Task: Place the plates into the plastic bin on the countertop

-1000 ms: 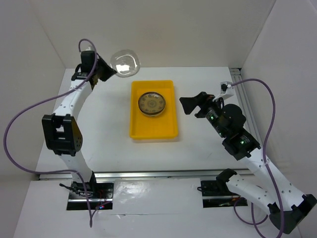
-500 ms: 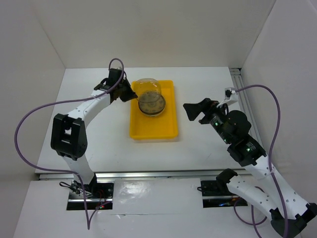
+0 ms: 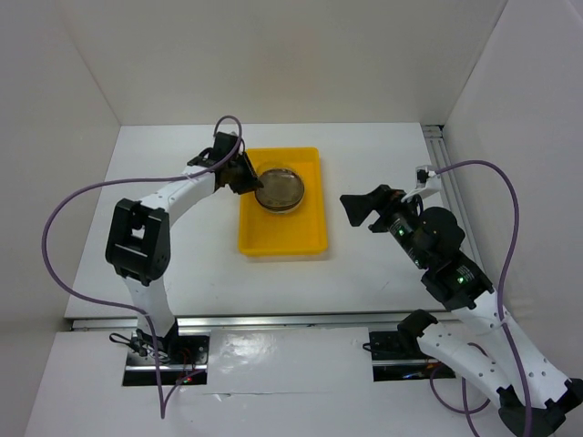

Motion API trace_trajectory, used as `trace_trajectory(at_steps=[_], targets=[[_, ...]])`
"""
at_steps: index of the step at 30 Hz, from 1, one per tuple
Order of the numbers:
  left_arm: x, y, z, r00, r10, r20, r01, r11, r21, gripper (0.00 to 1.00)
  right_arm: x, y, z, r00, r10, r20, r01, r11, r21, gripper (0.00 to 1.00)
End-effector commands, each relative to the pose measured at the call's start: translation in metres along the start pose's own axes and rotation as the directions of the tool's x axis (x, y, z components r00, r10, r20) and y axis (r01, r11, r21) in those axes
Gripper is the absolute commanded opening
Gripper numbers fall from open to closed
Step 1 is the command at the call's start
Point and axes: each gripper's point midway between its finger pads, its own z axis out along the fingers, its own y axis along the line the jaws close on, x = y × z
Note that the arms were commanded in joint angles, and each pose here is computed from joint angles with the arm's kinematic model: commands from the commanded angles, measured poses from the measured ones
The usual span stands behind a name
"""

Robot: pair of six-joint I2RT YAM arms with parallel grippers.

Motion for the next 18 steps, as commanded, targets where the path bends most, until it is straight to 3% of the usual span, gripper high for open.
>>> trace_trajectory(at_steps=[1, 6, 7, 9, 14, 18], targets=[[-0.017, -0.02, -0.007, 0.999, 0.014, 0.046, -0.016, 0.998, 0.053, 0.43, -0.004, 0.001, -0.005, 1.0, 0.005, 0.016, -0.005, 1.0, -0.002, 1.0], [-0.025, -0.037, -0.042, 0.994, 0.025, 0.109, -0.035, 0.995, 0.095, 0.9, -0.012, 0.006, -0.01, 0.999, 0.01, 0.046, -0.009, 1.0, -0.023, 1.0], [-0.031, -0.055, -0.069, 0.987, 0.044, 0.154, -0.067, 0.987, 0.145, 0.94, -0.012, 0.006, -0.01, 0.999, 0.011, 0.046, -0.009, 1.0, -0.023, 1.0], [-0.034, -0.062, -0.093, 0.978, 0.047, 0.203, -0.081, 0.983, 0.163, 1.0, -0.012, 0.006, -0.01, 0.999, 0.011, 0.046, -0.009, 1.0, -0.023, 1.0], [-0.029, -0.077, -0.17, 0.951, 0.086, 0.296, -0.151, 0.967, 0.205, 1.0, -0.005, -0.002, -0.004, 0.999, -0.041, 0.007, 0.041, 0.999, 0.018, 1.0], [-0.008, -0.038, -0.217, 0.92, 0.133, 0.369, -0.167, 0.984, 0.061, 1.0, -0.008, -0.021, -0.007, 0.996, -0.088, -0.027, 0.091, 0.986, 0.141, 1.0]])
